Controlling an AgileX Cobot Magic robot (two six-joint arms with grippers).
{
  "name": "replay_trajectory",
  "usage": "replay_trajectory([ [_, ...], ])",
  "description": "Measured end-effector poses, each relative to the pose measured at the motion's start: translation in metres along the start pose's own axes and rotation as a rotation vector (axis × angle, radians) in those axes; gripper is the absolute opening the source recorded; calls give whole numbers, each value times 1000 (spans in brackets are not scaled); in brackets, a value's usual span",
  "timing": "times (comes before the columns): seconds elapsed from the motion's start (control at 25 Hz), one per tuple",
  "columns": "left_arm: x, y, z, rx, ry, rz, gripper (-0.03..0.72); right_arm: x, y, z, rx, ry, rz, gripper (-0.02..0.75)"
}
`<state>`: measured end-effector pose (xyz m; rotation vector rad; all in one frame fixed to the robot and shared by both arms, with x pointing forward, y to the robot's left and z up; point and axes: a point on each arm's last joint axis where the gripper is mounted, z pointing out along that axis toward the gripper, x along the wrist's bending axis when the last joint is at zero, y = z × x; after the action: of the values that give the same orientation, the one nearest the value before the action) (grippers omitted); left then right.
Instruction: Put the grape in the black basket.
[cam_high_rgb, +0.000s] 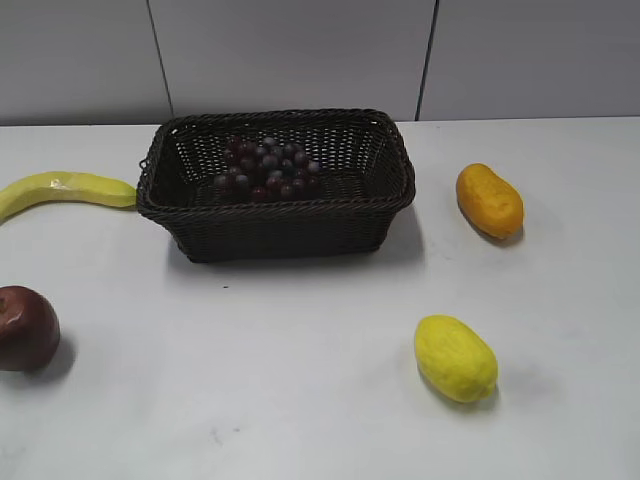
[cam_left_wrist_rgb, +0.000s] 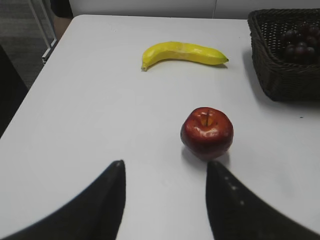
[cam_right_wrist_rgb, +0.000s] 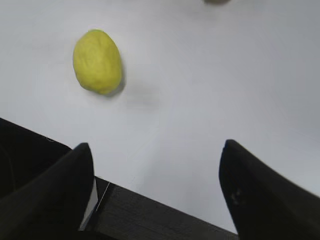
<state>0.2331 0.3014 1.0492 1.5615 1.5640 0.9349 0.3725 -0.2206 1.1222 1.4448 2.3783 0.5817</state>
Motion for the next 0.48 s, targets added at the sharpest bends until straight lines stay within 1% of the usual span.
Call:
replay_trajectory([
  [0.24, 0, 0, 0, 0, 0, 0, 489, -11, -36, -18, -87, -23, 130, 599],
  [0.36, 0, 0, 0, 0, 0, 0, 489, -22, -54, -26, -130, -72, 213, 631],
  [0.48, 0, 0, 0, 0, 0, 0, 489, -30, -73, -30, -160, -142, 291, 654],
])
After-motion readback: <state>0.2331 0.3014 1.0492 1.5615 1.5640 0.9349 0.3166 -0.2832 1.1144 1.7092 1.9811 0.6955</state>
